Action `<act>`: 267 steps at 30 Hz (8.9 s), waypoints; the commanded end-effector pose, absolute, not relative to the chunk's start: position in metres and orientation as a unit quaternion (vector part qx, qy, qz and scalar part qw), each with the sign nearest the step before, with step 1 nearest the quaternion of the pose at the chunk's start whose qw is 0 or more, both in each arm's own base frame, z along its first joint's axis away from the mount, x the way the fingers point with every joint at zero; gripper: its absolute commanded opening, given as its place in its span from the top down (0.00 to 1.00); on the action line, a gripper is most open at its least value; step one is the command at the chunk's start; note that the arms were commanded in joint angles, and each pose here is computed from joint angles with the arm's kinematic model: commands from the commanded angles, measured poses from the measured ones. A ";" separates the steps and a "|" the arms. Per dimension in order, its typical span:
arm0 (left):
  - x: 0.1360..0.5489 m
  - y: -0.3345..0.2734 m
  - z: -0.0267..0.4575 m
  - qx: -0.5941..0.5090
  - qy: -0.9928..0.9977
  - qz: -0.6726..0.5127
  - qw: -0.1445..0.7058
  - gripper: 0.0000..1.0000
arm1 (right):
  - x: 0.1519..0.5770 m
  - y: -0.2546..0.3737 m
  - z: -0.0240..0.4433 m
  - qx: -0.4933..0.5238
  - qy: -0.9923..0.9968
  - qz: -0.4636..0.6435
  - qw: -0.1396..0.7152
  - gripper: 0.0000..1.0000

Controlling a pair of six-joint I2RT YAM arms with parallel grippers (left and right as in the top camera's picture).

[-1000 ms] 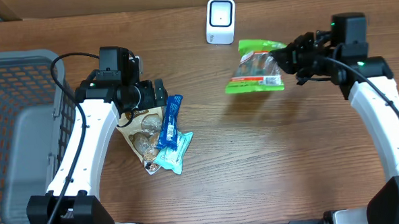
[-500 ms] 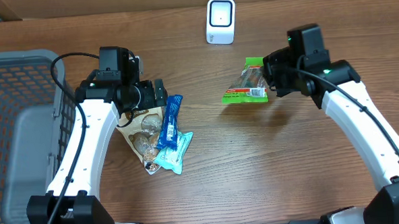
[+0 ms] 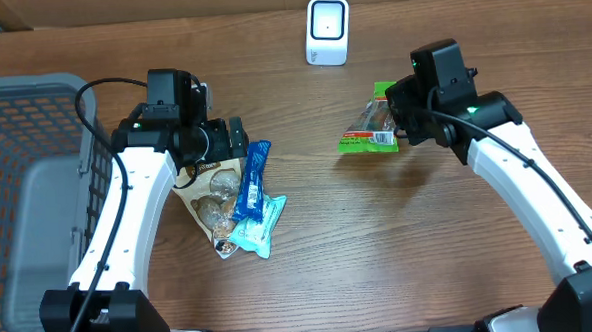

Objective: Scan the item barcode

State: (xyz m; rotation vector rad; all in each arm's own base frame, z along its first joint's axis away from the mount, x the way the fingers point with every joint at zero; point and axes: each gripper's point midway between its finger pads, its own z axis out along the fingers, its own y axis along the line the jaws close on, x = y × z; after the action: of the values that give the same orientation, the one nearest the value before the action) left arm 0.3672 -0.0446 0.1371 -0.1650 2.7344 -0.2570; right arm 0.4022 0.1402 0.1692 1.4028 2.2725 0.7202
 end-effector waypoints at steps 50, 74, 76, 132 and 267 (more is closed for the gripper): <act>0.368 -0.045 0.136 -0.056 0.976 -0.087 0.193 0.01 | 0.460 0.157 0.102 -0.076 0.970 0.199 0.114 0.00; 0.368 -0.045 0.136 -0.056 0.976 -0.087 0.193 0.00 | 0.495 0.195 0.035 -0.346 0.888 0.233 0.195 0.05; 0.368 -0.045 0.136 -0.056 0.976 -0.087 0.193 0.00 | 0.487 0.197 0.033 -0.346 0.890 0.236 0.180 0.05; 0.368 -0.045 0.136 -0.056 0.976 -0.087 0.193 0.00 | 0.493 0.147 0.112 -0.317 0.907 0.231 0.152 0.00; 0.368 -0.045 0.136 -0.056 0.976 -0.087 0.193 0.00 | 0.483 0.118 0.129 -0.008 0.974 -0.118 0.194 0.96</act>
State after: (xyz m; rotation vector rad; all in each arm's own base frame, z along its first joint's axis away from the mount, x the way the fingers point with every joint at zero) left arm 0.3674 -0.0441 0.1371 -0.1659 2.7339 -0.2524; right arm 0.4540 0.1344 0.0576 -0.0906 3.0056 -0.0234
